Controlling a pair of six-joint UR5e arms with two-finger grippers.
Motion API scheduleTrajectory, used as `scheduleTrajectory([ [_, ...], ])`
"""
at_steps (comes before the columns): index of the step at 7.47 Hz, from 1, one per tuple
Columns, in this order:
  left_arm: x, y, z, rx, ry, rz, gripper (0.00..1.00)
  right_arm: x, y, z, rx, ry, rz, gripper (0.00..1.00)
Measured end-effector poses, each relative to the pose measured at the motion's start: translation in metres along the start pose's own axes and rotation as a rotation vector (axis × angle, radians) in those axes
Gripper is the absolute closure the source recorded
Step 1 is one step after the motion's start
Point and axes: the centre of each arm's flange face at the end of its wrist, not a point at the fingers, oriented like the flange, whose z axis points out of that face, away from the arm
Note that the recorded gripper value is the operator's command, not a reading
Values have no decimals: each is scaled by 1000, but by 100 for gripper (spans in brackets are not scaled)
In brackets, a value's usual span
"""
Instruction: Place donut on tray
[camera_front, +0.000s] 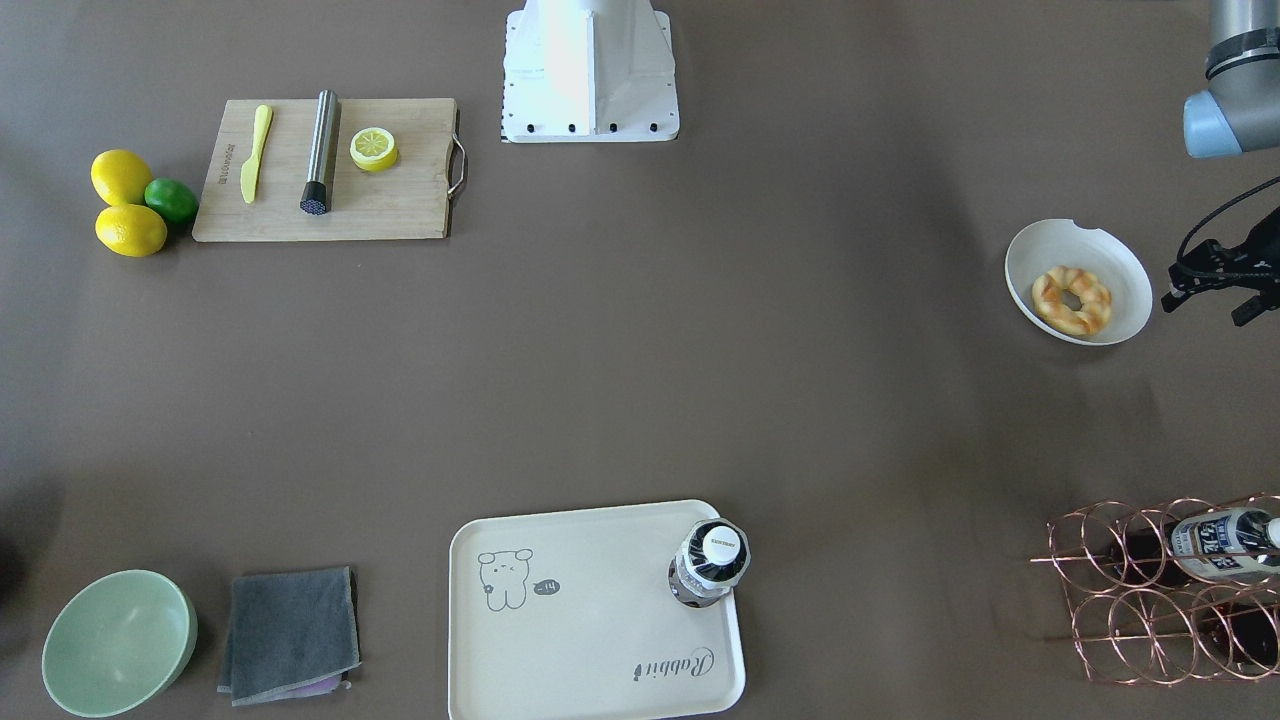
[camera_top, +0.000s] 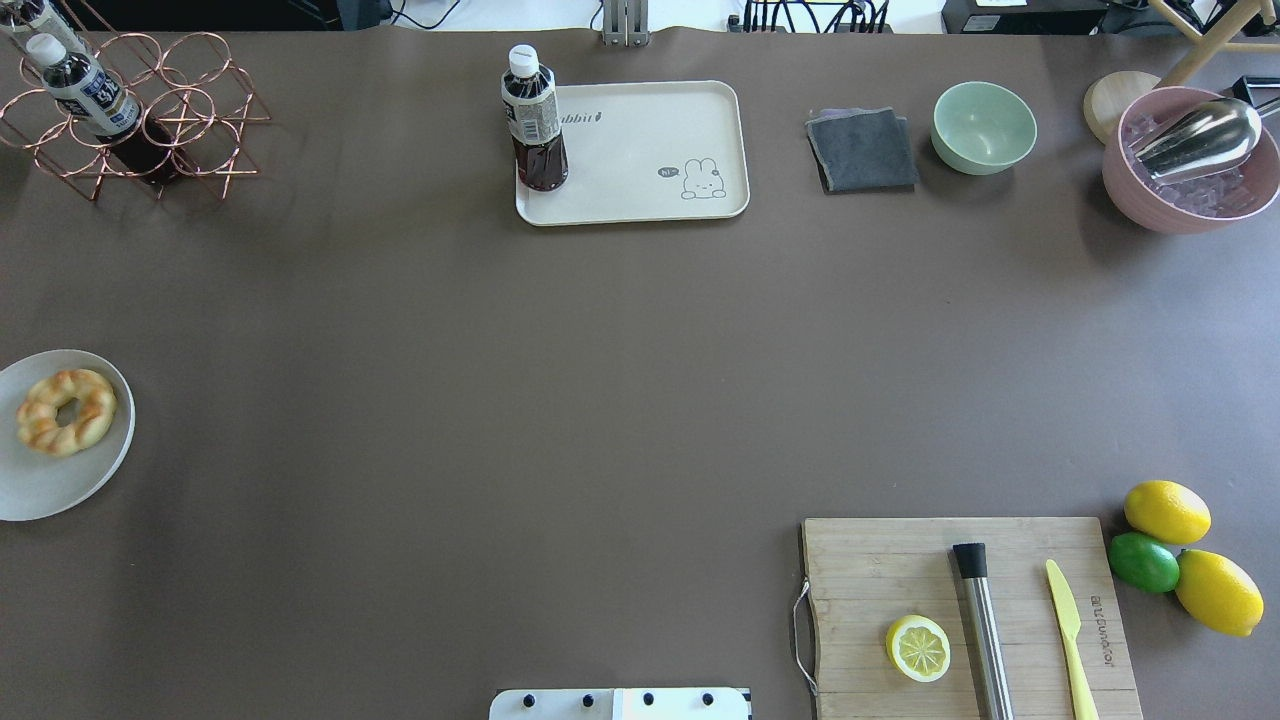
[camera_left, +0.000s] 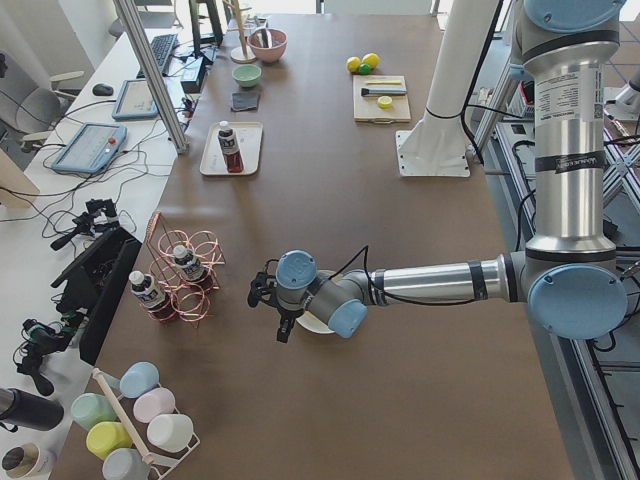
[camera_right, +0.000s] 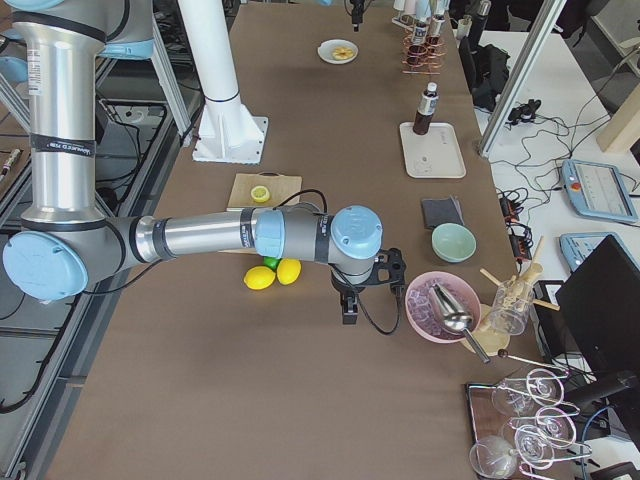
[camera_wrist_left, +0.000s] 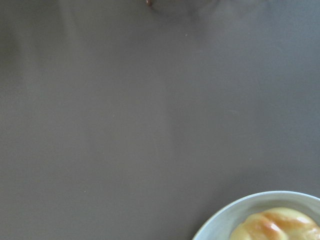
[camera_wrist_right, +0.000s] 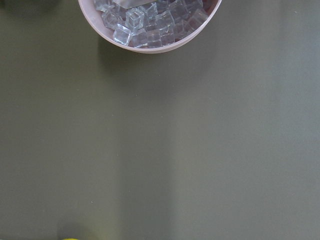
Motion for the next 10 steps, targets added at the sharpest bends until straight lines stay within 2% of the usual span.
scheduleTrajectory([
  [2, -5, 23, 23, -18, 10, -6, 15, 1, 3, 2, -1, -7, 2, 0],
  [3, -8, 32, 30, -18, 16, -12, 23, 0, 3, 2, -1, -8, 0, 0],
  [5, -2, 48, 44, -22, 37, -28, 55, -2, 3, 1, 0, -9, -5, 0],
  [7, 0, 55, 51, -29, 43, -41, 100, -3, 2, 1, 0, -9, -9, 0],
  [10, 5, 54, 52, -33, 49, -77, 100, -8, 1, -2, 6, -9, -19, 0],
])
